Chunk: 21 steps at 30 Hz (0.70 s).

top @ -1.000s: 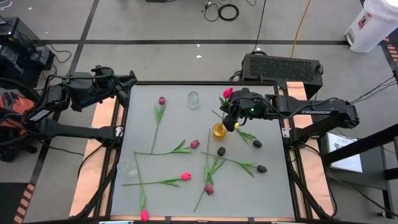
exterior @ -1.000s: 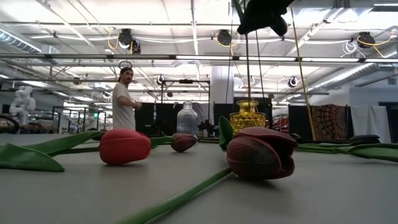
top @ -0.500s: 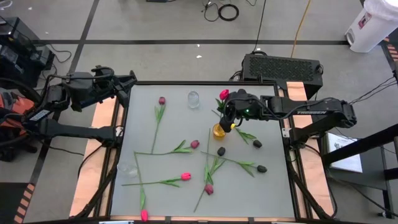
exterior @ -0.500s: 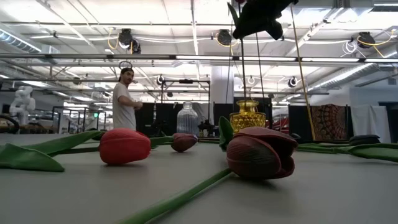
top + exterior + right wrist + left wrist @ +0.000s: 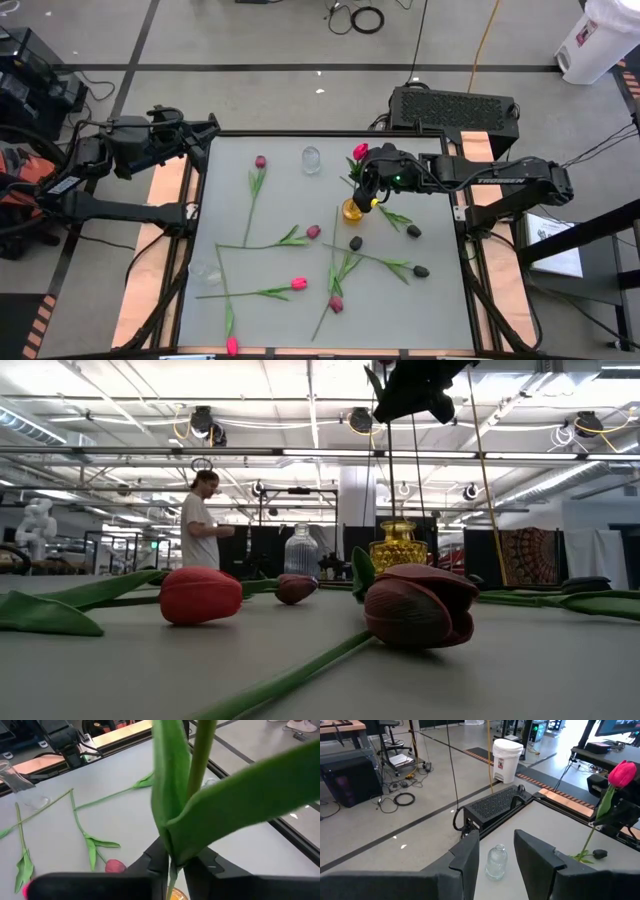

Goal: Sort flowers into vase by color
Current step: Put the top pink tulip into the yellow vase, then put the top black tulip into the top transparent vase

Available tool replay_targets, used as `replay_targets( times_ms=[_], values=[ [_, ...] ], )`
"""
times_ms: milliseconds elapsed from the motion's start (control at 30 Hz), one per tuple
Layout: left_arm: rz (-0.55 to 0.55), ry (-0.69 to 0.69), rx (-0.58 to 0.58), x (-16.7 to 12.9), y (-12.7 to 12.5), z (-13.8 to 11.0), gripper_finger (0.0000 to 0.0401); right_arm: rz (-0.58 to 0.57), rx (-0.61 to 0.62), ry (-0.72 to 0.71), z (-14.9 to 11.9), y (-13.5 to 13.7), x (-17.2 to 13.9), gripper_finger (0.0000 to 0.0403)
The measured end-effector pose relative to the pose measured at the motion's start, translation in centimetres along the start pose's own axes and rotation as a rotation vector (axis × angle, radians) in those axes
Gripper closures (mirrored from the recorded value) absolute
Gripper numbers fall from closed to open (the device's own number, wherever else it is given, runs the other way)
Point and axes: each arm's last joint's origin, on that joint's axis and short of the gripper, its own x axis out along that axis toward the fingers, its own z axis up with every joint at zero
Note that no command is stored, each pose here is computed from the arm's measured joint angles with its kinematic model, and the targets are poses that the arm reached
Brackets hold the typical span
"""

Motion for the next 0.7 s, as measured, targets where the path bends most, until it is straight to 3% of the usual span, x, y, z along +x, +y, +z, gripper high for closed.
replay_targets(
  times_ms=[300,700],
  values=[
    [0.000,0.000,0.000,0.01,0.00,0.00,0.0271,-0.006,-0.005,0.026,-0.25,-0.08,0.00,0.0329],
    [0.000,0.000,-0.001,0.01,0.00,0.00,0.0271,-0.004,0.002,0.084,-0.77,-0.22,-0.04,0.0250]
  ],
)
